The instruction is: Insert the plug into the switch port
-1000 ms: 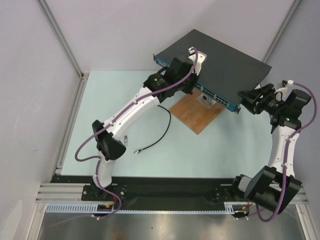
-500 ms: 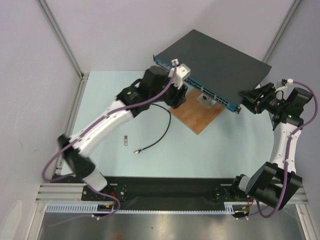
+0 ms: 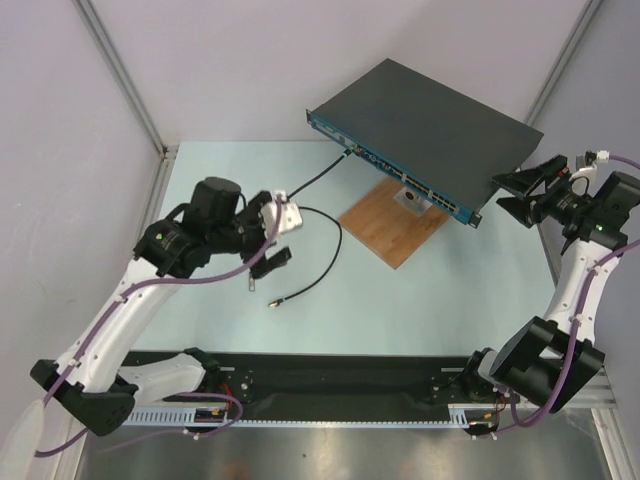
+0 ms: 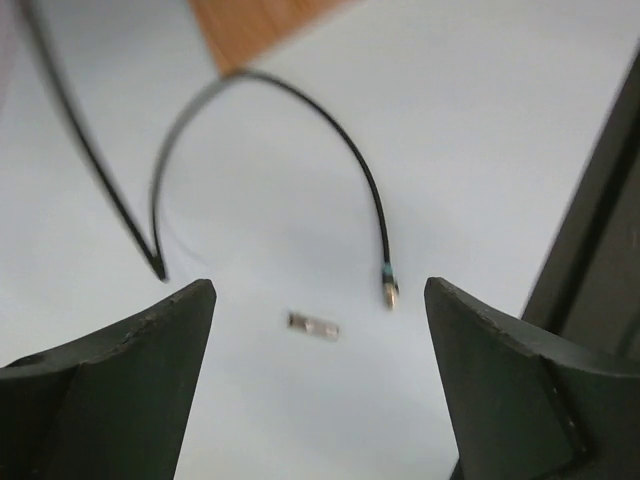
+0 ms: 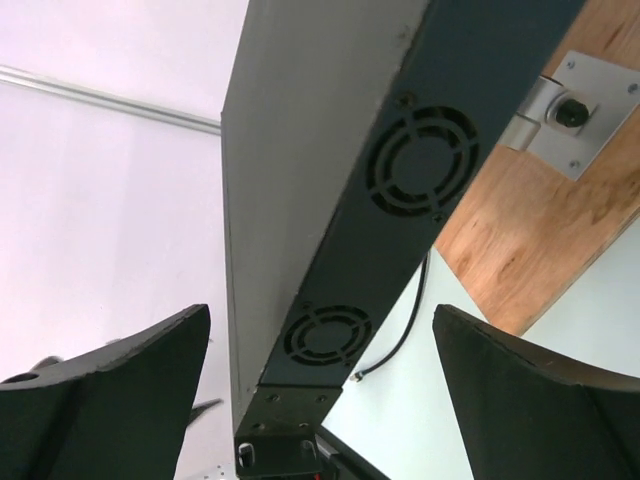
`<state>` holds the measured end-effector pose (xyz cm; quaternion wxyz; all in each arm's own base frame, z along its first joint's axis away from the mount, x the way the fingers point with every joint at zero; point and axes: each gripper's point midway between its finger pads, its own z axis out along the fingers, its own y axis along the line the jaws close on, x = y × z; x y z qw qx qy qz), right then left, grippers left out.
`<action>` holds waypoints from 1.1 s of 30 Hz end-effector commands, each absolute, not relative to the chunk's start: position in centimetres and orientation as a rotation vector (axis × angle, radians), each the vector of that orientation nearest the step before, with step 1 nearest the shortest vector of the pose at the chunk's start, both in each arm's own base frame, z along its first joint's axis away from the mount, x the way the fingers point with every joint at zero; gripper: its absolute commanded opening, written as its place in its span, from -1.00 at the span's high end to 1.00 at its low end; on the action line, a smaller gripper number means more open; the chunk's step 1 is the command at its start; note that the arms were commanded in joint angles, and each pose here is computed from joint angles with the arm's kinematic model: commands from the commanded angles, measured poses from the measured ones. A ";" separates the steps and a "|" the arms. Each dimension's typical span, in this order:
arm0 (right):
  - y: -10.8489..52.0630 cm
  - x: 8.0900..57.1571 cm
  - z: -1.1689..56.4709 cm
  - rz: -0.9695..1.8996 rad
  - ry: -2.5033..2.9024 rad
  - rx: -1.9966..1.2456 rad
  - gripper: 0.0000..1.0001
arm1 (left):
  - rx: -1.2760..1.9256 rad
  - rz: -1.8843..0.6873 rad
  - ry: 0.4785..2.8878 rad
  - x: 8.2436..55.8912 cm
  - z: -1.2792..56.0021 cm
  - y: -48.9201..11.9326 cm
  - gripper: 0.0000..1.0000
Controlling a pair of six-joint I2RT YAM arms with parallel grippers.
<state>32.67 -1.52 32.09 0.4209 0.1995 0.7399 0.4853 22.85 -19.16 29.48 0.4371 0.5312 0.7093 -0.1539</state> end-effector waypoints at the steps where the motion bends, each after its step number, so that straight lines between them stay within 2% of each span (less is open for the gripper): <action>1: -1.8 31.9 33.3 1.181 1.866 0.373 -1.00 | 1.764 -0.333 1.733 19.0 23.8 -16.0 -0.83; 5: -2.2 31.0 33.2 1.180 1.898 0.354 -0.99 | 1.998 -0.226 1.744 18.4 20.1 -13.0 -0.82; 8: -2.5 30.4 33.2 1.175 1.908 0.338 -0.99 | 2.156 -0.176 1.634 19.1 17.4 -11.7 -0.75; 9: -2.5 30.3 33.3 1.179 1.906 0.335 -0.99 | 2.256 -0.147 1.482 19.6 17.0 -11.6 -0.74; 12: -2.7 29.9 33.6 1.178 1.905 0.336 -0.99 | 2.371 -0.107 1.242 21.0 15.5 -11.6 -0.75; 15: -2.7 29.7 33.9 1.189 1.898 0.333 -0.99 | 2.459 -0.125 1.132 22.4 13.7 -12.2 -0.78; 18: -2.9 29.6 34.0 1.190 1.898 0.336 -0.99 | 2.517 -0.175 1.101 24.2 12.5 -13.1 -0.82; 23: -3.3 29.3 33.6 1.180 1.907 0.356 -0.99 | 2.630 -0.215 1.056 26.5 9.7 -13.2 -0.76; 33: -4.3 29.4 32.3 1.194 1.930 0.407 -0.99 | 2.702 -0.165 1.044 29.2 5.3 -11.8 -0.72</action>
